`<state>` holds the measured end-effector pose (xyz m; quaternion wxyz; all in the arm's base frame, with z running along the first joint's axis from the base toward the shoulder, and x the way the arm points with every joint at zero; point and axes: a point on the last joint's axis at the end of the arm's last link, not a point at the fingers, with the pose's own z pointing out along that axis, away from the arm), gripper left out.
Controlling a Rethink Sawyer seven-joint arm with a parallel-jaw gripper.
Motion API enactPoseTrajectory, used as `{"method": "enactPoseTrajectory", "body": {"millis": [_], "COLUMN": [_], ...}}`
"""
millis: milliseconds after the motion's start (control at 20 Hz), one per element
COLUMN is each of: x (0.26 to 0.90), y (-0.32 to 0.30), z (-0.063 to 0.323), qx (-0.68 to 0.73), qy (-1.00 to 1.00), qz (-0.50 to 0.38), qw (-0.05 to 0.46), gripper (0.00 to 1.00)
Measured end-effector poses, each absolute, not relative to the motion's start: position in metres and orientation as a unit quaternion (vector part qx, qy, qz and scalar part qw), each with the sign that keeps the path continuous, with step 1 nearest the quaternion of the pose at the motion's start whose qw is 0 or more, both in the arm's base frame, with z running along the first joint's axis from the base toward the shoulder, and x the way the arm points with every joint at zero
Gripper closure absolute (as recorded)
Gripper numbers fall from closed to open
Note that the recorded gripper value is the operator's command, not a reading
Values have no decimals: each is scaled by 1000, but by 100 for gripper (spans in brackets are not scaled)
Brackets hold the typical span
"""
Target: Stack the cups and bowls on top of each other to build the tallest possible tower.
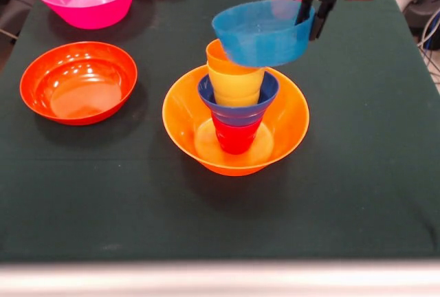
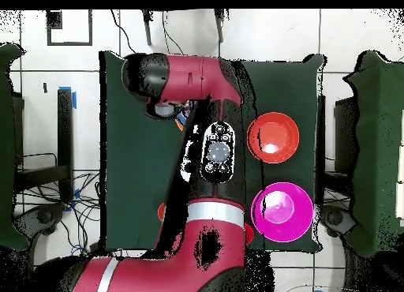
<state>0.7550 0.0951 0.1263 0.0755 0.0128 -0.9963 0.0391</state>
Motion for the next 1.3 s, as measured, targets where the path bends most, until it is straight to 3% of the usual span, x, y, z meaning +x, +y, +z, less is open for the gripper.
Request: {"method": "enactPoseTrajectory", "body": {"millis": [200, 650, 850, 1300], "x": [749, 751, 761, 778], "y": [98, 98, 99, 98], "z": [109, 113, 113, 108], "qx": [14, 13, 15, 19], "qy": [-990, -969, -965, -969], "qz": [39, 58, 66, 82], "qw": [132, 238, 253, 233], "gripper": [100, 100, 100, 100]}}
